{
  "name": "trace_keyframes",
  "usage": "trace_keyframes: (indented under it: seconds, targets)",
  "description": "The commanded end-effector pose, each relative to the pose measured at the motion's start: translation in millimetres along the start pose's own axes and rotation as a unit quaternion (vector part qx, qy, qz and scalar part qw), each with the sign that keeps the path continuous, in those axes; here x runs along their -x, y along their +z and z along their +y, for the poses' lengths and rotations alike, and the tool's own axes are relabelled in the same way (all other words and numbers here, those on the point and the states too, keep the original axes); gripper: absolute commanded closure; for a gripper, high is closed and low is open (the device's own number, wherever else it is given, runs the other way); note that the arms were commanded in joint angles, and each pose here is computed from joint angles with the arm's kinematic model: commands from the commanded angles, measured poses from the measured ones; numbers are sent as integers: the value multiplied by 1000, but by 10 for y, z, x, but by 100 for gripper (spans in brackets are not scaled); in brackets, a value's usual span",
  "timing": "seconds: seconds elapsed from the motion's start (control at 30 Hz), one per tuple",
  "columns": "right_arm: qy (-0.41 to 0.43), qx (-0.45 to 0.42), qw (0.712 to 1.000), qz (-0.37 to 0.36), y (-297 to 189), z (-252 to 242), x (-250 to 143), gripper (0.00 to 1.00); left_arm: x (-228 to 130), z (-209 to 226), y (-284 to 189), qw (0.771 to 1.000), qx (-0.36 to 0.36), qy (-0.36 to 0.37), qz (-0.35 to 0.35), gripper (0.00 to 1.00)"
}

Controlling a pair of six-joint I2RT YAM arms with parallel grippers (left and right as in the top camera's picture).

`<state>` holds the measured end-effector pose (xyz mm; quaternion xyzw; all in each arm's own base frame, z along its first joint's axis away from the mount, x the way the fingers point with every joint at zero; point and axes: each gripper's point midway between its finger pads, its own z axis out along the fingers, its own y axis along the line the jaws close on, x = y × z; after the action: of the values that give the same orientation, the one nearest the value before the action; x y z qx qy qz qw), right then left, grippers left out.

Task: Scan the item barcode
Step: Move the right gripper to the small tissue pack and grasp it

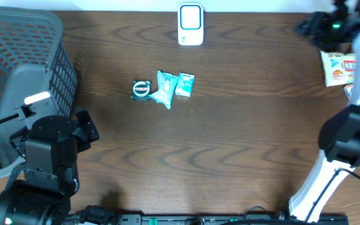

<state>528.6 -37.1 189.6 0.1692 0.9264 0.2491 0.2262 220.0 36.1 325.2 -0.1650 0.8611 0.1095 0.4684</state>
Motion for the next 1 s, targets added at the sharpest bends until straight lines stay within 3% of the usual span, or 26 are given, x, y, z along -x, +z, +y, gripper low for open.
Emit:
trace_keyframes:
  seconds: [0.0, 0.2, 0.23, 0.3, 0.53, 0.7, 0.87, 0.97]
  targets:
    - [-30, 11, 998, 53, 389, 362, -377, 36, 30, 23, -18, 1000, 4, -4, -4, 2]
    - [-107, -17, 990, 92, 1039, 753, -973, 25, 29, 23, -18, 1000, 4, -3, -4, 2]
    - [-119, -11, 988, 96, 1132, 836, -1068, 21, 29, 23, -18, 1000, 4, -4, -4, 2]
    - [-145, 1, 984, 105, 1306, 1007, -1280, 1, 29, 23, -18, 1000, 4, -4, -4, 2]
    - [-197, 5, 973, 121, 1595, 1415, -1808, 1, 29, 23, -18, 1000, 4, -4, -4, 2]
    - [-143, -71, 982, 103, 1746, 1286, -1984, 6, 29, 23, -18, 1000, 4, -4, -4, 2]
    - [-108, -62, 985, 115, 1896, 1204, -2190, 38, 29, 22, -18, 1000, 4, -4, -4, 2]
    - [-100, -45, 985, 130, 1961, 1178, -2316, 40, 29, 23, -18, 1000, 4, -3, -4, 2]
